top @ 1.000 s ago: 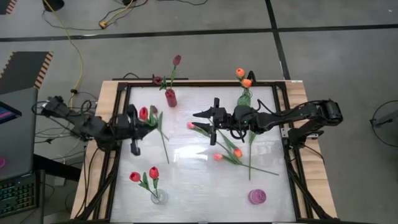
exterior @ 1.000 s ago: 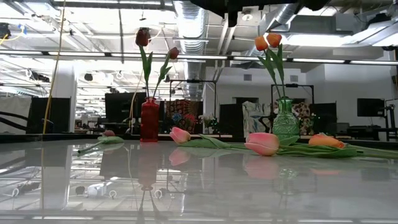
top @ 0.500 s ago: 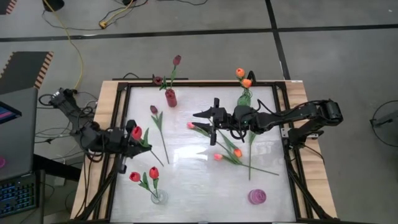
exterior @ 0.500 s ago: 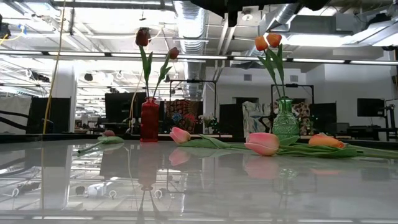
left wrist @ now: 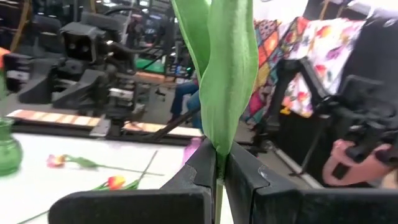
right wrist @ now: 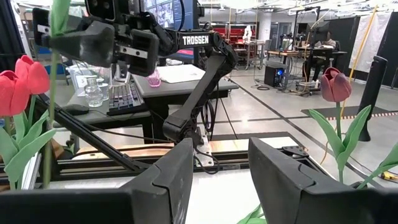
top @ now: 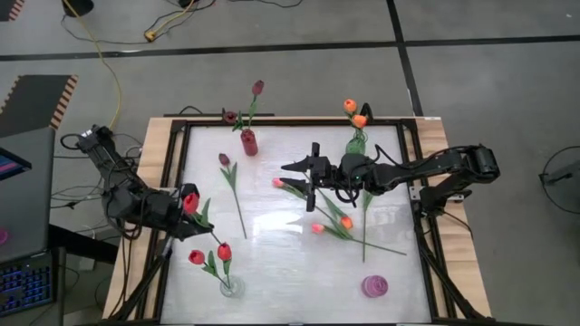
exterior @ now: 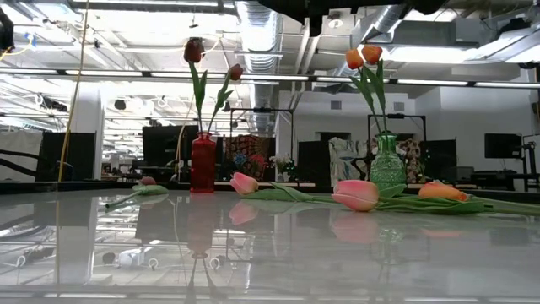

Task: Sort flowers into vase by color
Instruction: Put the red flower into the transparent vase

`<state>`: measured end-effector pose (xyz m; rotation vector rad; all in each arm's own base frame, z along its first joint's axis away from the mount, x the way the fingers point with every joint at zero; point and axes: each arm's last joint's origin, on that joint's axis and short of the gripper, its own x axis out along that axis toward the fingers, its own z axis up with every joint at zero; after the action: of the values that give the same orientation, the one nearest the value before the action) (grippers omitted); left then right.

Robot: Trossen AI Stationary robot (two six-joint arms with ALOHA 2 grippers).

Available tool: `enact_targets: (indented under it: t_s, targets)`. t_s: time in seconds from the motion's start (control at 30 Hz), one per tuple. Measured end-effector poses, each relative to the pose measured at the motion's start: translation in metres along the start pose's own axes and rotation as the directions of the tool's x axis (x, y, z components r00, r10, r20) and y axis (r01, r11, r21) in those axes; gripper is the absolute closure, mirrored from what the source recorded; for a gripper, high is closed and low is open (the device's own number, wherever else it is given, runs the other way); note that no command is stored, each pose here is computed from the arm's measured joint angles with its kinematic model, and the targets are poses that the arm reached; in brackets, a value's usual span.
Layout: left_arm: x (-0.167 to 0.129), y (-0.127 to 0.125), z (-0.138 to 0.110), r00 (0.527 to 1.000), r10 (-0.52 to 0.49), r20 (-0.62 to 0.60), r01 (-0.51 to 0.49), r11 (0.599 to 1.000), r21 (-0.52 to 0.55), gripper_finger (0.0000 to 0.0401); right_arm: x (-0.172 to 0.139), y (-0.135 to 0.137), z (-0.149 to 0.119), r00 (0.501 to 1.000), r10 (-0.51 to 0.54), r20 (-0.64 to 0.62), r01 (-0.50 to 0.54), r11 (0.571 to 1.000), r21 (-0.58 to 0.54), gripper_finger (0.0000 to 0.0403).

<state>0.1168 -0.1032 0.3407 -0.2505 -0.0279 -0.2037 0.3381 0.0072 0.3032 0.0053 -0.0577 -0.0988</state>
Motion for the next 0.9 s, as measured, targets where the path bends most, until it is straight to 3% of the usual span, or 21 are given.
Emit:
enact_targets:
  t_s: [0.23, 0.53, 0.9]
  targets:
    - [-0.001, -0.005, 0.001, 0.996, -0.091, -0.004, 0.091, 0.996, -0.026, 0.0397, 0.0, 0.0, 0.0, 1.0, 0.0, 0.0, 0.0, 1.0, 0.0, 0.0223]
    - [-0.002, -0.006, 0.004, 0.993, -0.114, 0.029, 0.115, 0.992, -0.06, 0.0397, 0.0, 0.0, 0.0, 1.0, 0.001, 0.0, -0.001, 1.0, 0.002, 0.0223]
    - [0.017, -0.018, -0.013, 0.988, -0.151, -0.036, 0.148, 0.986, -0.082, 0.0396, 0.0, 0.0, 0.0, 1.0, 0.0, 0.0, 0.0, 1.0, 0.0, 0.0223]
